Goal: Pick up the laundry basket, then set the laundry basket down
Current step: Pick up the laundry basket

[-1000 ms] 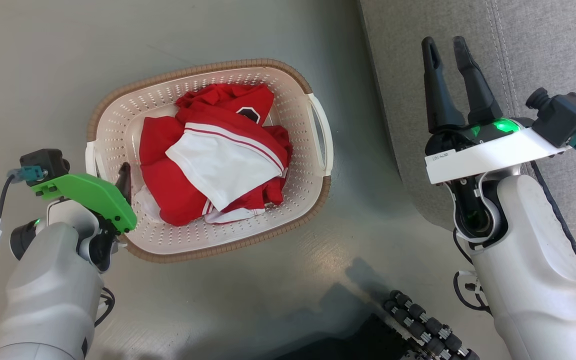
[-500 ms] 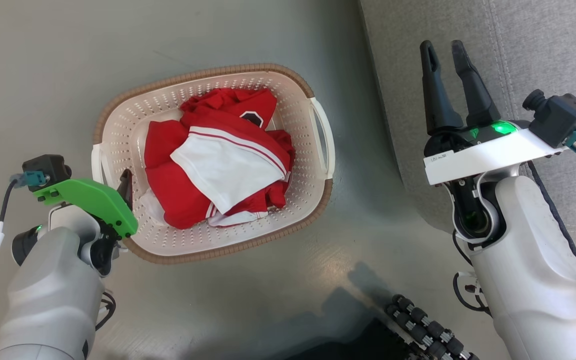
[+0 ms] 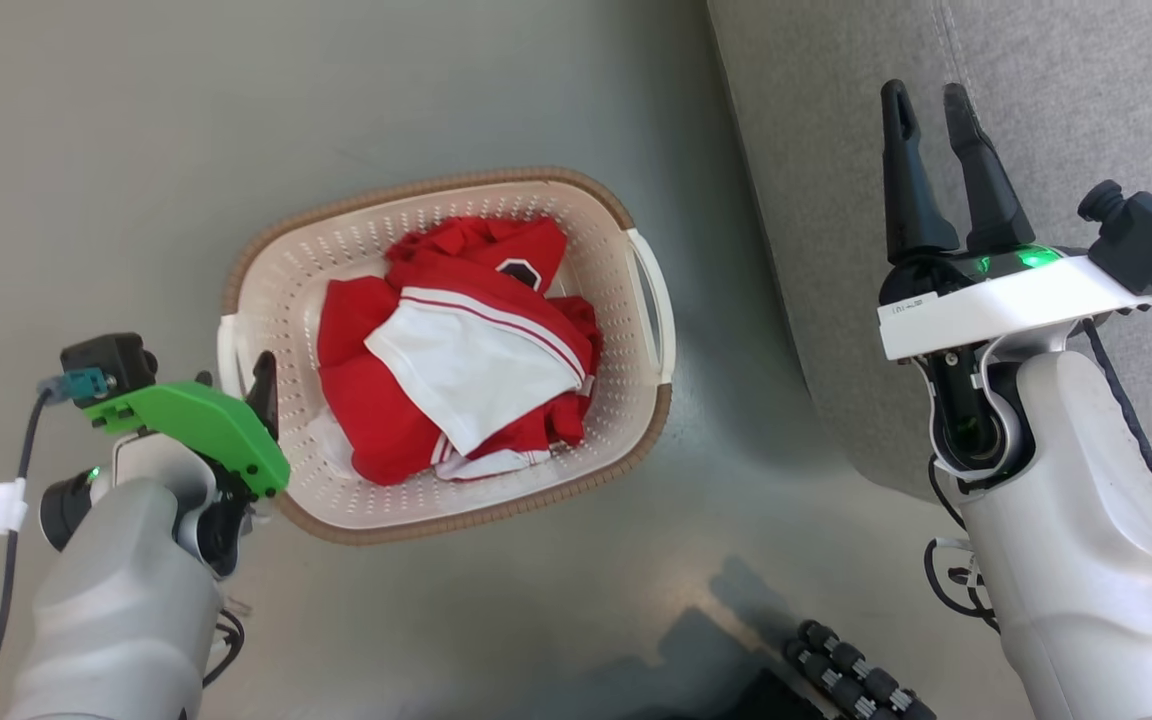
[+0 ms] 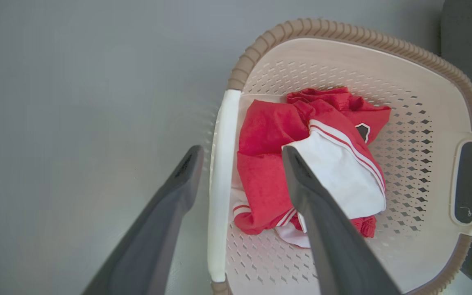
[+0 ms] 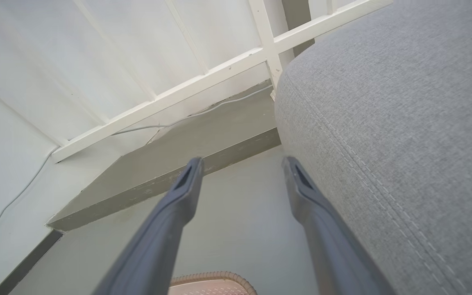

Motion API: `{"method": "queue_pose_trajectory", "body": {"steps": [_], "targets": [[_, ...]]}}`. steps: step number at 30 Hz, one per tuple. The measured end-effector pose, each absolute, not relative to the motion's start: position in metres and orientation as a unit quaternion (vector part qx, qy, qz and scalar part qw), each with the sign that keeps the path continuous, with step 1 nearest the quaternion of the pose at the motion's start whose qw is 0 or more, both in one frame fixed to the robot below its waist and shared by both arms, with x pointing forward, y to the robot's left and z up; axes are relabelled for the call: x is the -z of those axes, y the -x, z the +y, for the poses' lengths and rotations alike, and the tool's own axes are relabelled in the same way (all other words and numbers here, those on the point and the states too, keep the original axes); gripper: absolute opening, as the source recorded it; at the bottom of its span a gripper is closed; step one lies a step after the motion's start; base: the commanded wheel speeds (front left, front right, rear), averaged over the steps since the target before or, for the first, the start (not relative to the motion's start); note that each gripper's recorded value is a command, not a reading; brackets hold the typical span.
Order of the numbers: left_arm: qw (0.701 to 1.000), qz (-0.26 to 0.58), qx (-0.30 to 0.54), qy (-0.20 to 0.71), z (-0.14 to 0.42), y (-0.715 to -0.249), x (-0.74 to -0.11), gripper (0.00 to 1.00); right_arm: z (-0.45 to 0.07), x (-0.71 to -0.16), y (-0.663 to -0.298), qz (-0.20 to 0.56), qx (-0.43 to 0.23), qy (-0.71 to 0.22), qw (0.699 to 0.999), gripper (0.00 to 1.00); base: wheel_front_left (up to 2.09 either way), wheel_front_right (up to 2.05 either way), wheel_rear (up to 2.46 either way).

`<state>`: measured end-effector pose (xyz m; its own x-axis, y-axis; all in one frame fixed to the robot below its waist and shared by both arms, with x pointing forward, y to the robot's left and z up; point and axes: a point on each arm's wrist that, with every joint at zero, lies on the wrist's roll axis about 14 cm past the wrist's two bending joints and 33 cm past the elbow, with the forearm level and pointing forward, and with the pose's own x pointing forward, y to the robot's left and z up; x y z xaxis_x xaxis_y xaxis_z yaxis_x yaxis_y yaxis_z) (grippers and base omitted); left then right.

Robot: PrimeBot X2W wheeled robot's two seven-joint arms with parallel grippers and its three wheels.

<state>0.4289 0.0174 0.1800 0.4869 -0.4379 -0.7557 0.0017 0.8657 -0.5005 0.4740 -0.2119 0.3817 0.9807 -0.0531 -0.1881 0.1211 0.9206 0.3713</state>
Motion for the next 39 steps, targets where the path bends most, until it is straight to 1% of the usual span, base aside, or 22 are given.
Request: {"method": "queue_pose_trajectory", "body": {"steps": [4,11,17,22,31,36,39], "targets": [[0.845,0.471,0.137,0.214,0.022,-0.431,-0.193,1.0,-0.209,-0.39,-0.474,0.079,0.04,-0.196,0.977,1.0,0.0,0.0,0.0],[0.875,0.405,0.153,0.216,0.02,-0.441,-0.233,1.0,-0.2,-0.408,-0.471,0.066,0.026,-0.197,0.978,1.0,0.0,0.0,0.0],[0.891,0.363,0.171,0.21,0.019,-0.444,-0.264,1.0,-0.194,-0.419,-0.462,0.059,0.018,-0.201,0.978,1.0,0.0,0.0,0.0],[0.908,0.31,0.186,0.211,0.017,-0.452,-0.302,1.0,-0.186,-0.438,-0.458,0.04,0.005,-0.2,0.979,1.0,0.0,0.0,0.0],[0.928,0.216,0.21,0.218,0.018,-0.456,-0.375,1.0,-0.177,-0.455,-0.434,0.03,-0.009,-0.193,0.981,1.0,0.0,0.0,0.0],[0.949,0.12,0.197,0.214,0.046,-0.475,-0.435,1.0,-0.175,-0.479,-0.429,0.001,-0.02,-0.19,0.982,1.0,0.0,0.0,0.0],[0.956,0.064,0.196,0.21,0.058,-0.478,-0.473,1.0,-0.173,-0.49,-0.423,-0.013,-0.027,-0.183,0.983,1.0,0.0,0.0,0.0]]}}
